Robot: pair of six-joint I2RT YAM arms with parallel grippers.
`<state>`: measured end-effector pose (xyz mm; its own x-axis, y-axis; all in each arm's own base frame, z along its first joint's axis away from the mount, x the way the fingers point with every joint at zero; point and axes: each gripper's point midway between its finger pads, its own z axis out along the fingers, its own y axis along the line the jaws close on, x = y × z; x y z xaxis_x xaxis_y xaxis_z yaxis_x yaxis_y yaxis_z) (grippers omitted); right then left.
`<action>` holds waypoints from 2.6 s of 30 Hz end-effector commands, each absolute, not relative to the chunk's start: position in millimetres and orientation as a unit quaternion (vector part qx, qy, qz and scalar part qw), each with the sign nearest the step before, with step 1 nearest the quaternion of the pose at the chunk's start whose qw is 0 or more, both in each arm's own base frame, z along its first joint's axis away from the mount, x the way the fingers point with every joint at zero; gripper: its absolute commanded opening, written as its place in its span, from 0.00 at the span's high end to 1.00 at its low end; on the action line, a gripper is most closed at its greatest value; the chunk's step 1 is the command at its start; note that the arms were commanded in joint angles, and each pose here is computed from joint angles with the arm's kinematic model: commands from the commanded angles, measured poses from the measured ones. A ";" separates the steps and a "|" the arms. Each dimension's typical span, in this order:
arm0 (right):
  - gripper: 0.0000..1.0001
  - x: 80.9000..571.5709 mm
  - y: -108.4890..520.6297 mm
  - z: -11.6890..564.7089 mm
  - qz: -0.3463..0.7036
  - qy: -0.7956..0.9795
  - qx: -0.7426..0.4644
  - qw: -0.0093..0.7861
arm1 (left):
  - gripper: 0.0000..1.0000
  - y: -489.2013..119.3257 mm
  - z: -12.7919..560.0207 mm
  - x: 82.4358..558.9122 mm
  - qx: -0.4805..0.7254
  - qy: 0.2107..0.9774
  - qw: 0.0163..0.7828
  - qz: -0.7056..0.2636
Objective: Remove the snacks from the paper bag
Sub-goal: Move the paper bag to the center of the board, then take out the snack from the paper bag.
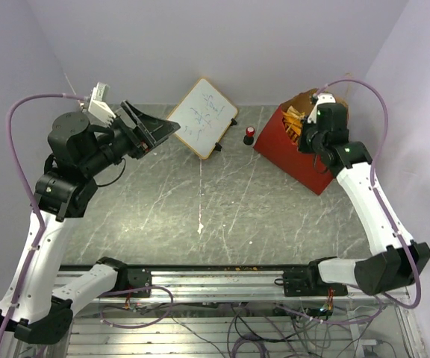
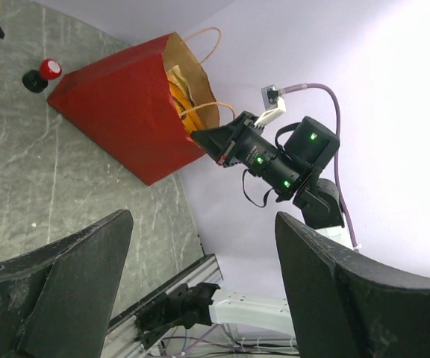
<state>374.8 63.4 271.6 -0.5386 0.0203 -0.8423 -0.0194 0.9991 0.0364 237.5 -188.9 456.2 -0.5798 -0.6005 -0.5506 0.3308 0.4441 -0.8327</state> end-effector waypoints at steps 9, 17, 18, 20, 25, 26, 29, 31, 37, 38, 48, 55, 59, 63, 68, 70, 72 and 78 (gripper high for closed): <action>1.00 295.7 134.1 276.5 0.161 0.875 -0.039 0.455 | 0.11 -192.9 449.4 203.8 -0.083 0.717 0.412 -0.556; 1.00 272.4 226.1 273.8 0.243 0.865 -0.053 0.436 | 0.10 -188.4 430.7 185.6 -0.098 0.730 0.386 -0.555; 1.00 272.3 241.0 273.6 0.253 0.864 -0.058 0.432 | 0.10 -188.0 424.1 184.7 -0.104 0.737 0.378 -0.551; 1.00 270.5 268.5 283.3 0.286 0.854 -0.068 0.429 | 0.11 -188.2 418.8 182.4 -0.106 0.741 0.370 -0.551; 0.94 271.4 313.8 297.1 0.333 0.845 -0.098 0.407 | 0.10 -188.9 411.2 179.3 -0.115 0.742 0.356 -0.557; 0.90 269.9 317.2 298.7 0.336 0.846 -0.105 0.401 | 0.10 -189.0 410.2 178.9 -0.115 0.743 0.354 -0.556; 0.62 262.6 317.5 299.6 0.330 0.854 -0.130 0.381 | 0.09 -189.6 406.6 179.6 -0.116 0.747 0.349 -0.553; 0.47 257.8 308.6 301.6 0.310 0.861 -0.146 0.376 | 0.08 -191.3 403.9 181.8 -0.117 0.749 0.344 -0.554; 0.22 240.1 252.8 315.8 0.225 0.877 -0.165 0.391 | 0.06 -199.0 401.9 189.8 -0.112 0.748 0.332 -0.564; 0.21 235.8 240.3 316.3 0.210 0.880 -0.160 0.394 | 0.06 -199.8 401.6 191.4 -0.111 0.749 0.331 -0.564; 0.20 220.7 147.5 343.3 0.116 0.874 -0.033 0.471 | 0.07 -206.6 401.3 206.3 -0.101 0.752 0.331 -0.561; 0.21 254.0 154.6 341.9 0.055 0.876 -0.055 0.476 | 0.07 -203.1 402.2 202.7 -0.103 0.761 0.330 -0.549; 0.22 287.0 138.9 332.2 0.030 0.888 -0.046 0.457 | 0.07 -205.9 396.7 202.4 -0.110 0.761 0.315 -0.556; 0.23 323.0 88.5 336.3 0.043 0.881 0.003 0.470 | 0.08 -210.2 401.1 211.0 -0.106 0.761 0.314 -0.558; 0.22 348.3 23.0 337.9 -0.003 0.882 0.077 0.465 | 0.08 -224.4 408.5 233.4 -0.085 0.762 0.309 -0.563; 0.22 348.7 -10.7 341.2 -0.030 0.876 0.124 0.466 | 0.08 -231.9 410.7 244.5 -0.079 0.763 0.305 -0.565; 0.22 343.6 -41.0 343.5 -0.047 0.867 0.164 0.467 | 0.09 -239.1 415.0 252.0 -0.072 0.762 0.301 -0.568; 0.22 342.1 -72.1 318.6 -0.072 0.862 0.211 0.455 | 0.10 -256.0 422.1 258.5 -0.051 0.764 0.297 -0.570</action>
